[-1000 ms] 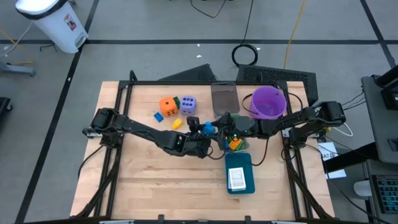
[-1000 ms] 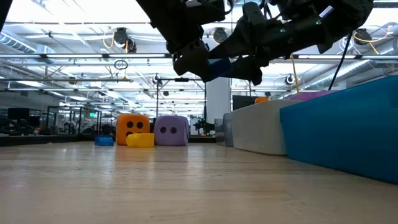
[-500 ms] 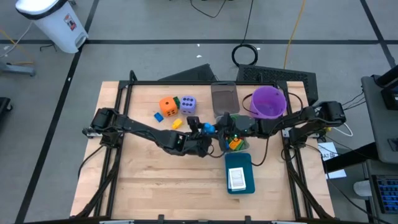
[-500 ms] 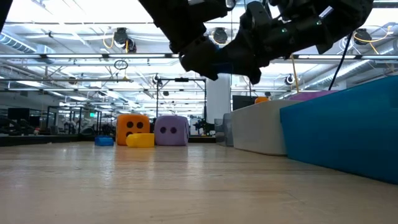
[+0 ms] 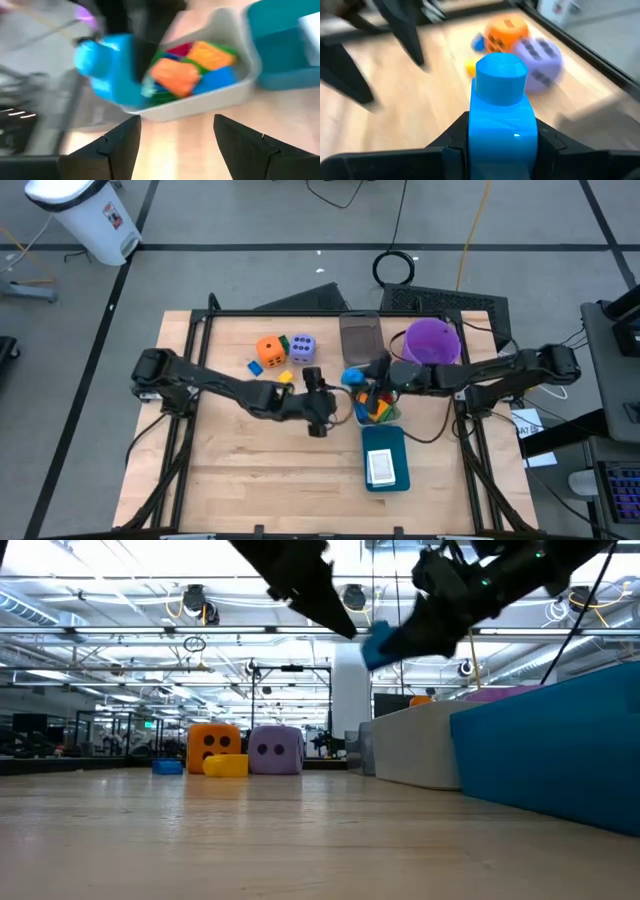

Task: Pick & Place Toys
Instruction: Put the blue game piece into the gray bin

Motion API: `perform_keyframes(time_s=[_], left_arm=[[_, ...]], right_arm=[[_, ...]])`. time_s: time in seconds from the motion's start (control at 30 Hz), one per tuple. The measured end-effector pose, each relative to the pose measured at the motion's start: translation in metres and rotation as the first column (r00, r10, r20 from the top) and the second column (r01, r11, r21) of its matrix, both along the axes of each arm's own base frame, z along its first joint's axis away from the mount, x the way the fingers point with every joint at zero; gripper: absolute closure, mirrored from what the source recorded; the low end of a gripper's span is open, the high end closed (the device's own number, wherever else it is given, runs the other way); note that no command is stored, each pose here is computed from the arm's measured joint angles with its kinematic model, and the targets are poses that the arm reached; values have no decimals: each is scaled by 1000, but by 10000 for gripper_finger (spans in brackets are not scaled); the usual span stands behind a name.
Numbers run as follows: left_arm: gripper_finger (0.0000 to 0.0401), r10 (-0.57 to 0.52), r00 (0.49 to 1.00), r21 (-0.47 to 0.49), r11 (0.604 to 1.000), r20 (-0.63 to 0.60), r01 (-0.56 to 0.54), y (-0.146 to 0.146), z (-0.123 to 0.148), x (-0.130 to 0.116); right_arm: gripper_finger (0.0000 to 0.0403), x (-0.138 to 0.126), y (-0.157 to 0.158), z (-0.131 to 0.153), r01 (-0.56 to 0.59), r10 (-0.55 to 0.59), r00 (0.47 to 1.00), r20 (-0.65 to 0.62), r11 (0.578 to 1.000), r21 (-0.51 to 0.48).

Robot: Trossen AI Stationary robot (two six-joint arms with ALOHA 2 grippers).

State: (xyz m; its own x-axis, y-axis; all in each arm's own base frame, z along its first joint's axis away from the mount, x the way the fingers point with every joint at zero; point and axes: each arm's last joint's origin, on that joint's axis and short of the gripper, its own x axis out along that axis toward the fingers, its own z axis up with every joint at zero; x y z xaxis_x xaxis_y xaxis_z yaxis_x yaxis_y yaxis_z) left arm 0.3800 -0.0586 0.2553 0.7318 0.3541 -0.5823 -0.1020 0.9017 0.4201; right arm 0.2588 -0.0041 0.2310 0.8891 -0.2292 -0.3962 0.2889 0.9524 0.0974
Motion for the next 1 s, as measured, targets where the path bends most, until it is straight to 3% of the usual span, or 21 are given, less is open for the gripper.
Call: perform_keyframes(time_s=[0.1,0.23,0.47,0.8,1.0], left_arm=[[146,-62,994,-113,991,91,73,15,2,-10],[146,-56,963,-167,981,265,103,37,-3,-31],[146,97,879,-254,967,467,28,69,-23,-69],[146,232,852,-400,916,470,-28,78,-39,-80],[146,242,858,-456,890,453,-10,75,-41,-80]], right_arm=[[296,-10,-1,-3,60,-62,993,-96,998,-31],[296,-16,-3,-10,102,-108,977,-183,994,-42],[293,-13,-11,-21,112,-124,960,-250,992,-64],[271,-7,-20,-37,113,-140,935,-327,989,-100],[221,-7,-20,-35,104,-133,939,-318,989,-107]])
